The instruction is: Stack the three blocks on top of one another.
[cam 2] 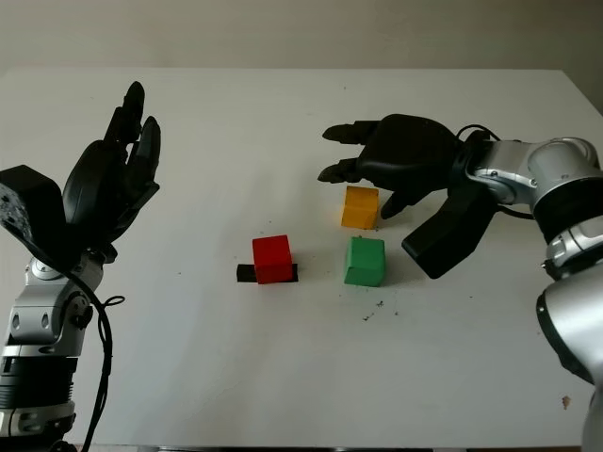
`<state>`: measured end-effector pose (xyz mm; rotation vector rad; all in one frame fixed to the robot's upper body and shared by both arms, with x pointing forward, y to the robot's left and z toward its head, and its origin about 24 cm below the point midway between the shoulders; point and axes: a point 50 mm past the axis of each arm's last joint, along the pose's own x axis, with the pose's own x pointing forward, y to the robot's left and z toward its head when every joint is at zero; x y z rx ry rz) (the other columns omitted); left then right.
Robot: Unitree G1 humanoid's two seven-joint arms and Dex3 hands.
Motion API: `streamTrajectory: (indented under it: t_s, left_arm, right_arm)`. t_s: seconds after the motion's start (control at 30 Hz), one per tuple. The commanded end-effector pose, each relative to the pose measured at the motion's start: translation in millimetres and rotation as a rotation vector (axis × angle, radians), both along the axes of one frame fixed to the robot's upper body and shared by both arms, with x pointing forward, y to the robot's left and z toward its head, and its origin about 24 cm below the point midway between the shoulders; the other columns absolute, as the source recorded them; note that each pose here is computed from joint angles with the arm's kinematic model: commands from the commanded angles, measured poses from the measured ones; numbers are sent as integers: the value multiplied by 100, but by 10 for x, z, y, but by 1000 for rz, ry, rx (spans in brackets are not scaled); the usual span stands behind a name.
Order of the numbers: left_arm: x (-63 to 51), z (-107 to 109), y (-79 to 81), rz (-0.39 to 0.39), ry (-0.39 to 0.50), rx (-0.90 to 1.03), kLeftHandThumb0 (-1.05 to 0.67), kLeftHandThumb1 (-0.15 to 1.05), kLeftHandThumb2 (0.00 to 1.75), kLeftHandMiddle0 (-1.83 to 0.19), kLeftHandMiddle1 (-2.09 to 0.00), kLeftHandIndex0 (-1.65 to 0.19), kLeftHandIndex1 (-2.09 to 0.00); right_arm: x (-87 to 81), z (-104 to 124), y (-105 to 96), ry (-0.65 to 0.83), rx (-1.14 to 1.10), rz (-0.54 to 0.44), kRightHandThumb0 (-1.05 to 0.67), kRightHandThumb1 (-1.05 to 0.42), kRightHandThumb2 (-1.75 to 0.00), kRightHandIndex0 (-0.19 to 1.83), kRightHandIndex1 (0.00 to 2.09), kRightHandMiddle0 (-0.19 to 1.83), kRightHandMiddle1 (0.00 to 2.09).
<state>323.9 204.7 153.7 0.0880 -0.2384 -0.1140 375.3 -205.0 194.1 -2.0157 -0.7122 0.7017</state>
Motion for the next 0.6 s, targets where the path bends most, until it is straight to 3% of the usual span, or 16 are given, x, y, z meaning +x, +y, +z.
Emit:
streamTrajectory:
  t_s: [0.0, 0.2, 0.47, 0.57]
  left_arm:
    - [-11, 27, -9, -4, -13, 7, -63, 105, 65, 19, 0, 19, 0]
    - [-18, 28, 4, -2, -13, 6, -63, 105, 65, 19, 0, 19, 0]
    - [-13, 18, -1, -4, -12, 0, -64, 105, 63, 19, 0, 19, 0]
    - [-10, 12, -6, -8, -8, -4, -64, 105, 61, 19, 0, 19, 0]
  right_arm:
    - [11, 29, 15, -19, 6, 10, -43, -89, -6, 12, 5, 43, 10]
    - [2, -28, 8, -10, 23, 17, -41, -91, -6, 12, 5, 49, 12]
    - [4, -80, -10, -16, 43, 12, -39, -98, -6, 17, 7, 77, 35]
    - [1, -85, -21, -15, 45, 12, -39, -99, -6, 19, 6, 51, 99]
